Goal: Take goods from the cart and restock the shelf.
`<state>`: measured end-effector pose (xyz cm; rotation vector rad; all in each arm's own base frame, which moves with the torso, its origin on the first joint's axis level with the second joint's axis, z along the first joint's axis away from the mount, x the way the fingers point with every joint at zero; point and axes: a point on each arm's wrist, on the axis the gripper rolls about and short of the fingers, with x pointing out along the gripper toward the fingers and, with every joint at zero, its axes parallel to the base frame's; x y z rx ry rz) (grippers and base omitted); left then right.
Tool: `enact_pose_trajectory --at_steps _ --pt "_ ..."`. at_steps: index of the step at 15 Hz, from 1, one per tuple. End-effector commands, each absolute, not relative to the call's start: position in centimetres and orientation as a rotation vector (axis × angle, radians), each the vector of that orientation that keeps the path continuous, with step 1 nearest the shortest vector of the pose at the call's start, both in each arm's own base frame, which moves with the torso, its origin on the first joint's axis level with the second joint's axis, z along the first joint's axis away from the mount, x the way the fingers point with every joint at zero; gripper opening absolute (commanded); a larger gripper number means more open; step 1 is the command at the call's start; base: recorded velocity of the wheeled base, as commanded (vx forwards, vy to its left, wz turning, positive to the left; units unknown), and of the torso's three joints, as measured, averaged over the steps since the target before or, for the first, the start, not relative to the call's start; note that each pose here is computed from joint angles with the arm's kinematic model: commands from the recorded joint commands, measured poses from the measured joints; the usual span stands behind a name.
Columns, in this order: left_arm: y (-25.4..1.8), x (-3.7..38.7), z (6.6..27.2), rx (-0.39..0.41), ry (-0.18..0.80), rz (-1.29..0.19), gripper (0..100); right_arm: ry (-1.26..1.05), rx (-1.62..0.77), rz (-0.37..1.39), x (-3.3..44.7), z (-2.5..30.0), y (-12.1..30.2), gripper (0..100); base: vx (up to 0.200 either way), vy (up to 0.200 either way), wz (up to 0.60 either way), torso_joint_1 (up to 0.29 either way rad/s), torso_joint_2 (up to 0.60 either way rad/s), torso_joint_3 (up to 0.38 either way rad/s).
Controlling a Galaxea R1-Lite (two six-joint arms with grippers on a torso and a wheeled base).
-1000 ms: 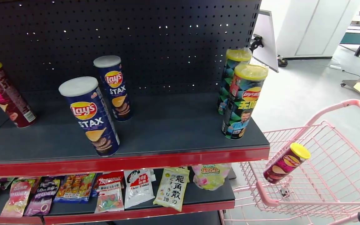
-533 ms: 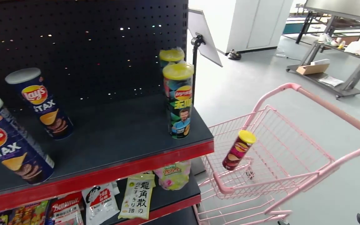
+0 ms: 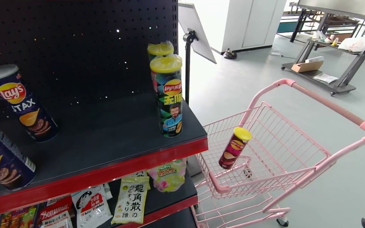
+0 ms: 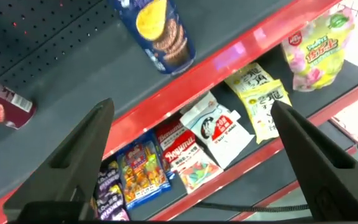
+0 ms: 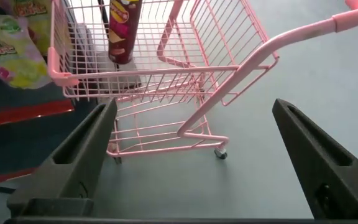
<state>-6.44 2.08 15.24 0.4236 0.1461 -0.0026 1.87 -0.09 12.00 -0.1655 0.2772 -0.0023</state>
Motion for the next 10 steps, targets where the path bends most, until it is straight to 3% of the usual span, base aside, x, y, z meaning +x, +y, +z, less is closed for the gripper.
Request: enact_pose_trajectory --at_steps 1,6,10 --pt "2.08 -6.45 15.25 0.423 0.143 -0.002 100 0.266 -0.164 -0.002 1.48 11.46 -0.13 100 0.0 0.0 0.0 -0.134 0.37 0.217" --pt "2.07 -6.42 15.27 0.423 0.143 -0.005 100 0.257 -0.163 0.0 1.02 10.65 -0.18 100 0.0 0.0 0.0 -0.149 0.4 0.248" --pt "2.07 -6.42 15.29 0.421 0.141 -0.004 100 0.264 -0.166 0.002 1.05 10.52 -0.17 100 0.0 0.0 0.0 -0.177 0.54 0.355"
